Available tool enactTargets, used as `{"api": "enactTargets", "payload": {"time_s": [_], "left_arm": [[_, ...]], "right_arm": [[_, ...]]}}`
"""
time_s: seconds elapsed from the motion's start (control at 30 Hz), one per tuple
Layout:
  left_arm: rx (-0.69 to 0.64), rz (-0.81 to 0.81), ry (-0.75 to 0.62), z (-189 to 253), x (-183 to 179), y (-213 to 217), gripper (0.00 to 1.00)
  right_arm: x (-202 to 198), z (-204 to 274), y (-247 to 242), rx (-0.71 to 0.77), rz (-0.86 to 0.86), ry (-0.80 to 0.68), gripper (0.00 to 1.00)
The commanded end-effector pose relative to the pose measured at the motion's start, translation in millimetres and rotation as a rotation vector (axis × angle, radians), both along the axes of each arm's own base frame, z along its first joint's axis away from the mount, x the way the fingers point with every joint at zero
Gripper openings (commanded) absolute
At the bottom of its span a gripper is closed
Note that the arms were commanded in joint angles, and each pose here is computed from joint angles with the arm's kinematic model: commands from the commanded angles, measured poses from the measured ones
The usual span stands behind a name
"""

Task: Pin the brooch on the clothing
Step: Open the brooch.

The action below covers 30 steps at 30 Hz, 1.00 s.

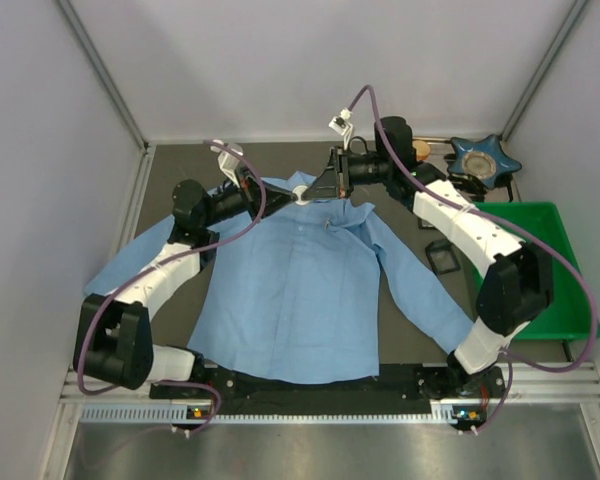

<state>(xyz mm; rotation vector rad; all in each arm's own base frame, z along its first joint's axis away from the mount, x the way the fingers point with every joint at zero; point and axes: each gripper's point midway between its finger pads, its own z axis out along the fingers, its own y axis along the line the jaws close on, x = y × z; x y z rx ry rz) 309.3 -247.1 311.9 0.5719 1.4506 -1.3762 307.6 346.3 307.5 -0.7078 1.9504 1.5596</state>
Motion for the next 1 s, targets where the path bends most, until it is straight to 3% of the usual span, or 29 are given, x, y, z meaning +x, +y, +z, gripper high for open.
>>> {"api": "enactTargets", "payload": {"time_s": [0.0,0.3,0.43,0.6,0.97], "left_arm": [[0.039,-0.11,-0.219,21.2,-36.1,-13.4,0.0],[0.088,-0.114,-0.276,13.8,-41.2,-14.8,0.0],[0.097,-0.097,-0.268,12.0,-37.6,-14.3,0.0],[0.107,-0.074,-0.261,10.7,-32.7,-13.7,0.0],[0.081,-0.016,-0.205,10.7,-21.5,-10.5,0.0]], "right_arm": [[3.7,-2.1,11.0,-0.023,-0.017,0.015,0.0],[-5.9,3.4,13.2,-0.005,0.058,-0.024,0.01],[-7.0,6.9,13.1,-0.007,0.078,-0.066,0.09],[-6.9,9.8,11.4,-0.017,0.086,-0.113,0.12],[-16.5,19.2,4.7,-0.012,0.138,-0.179,0.35]]}}
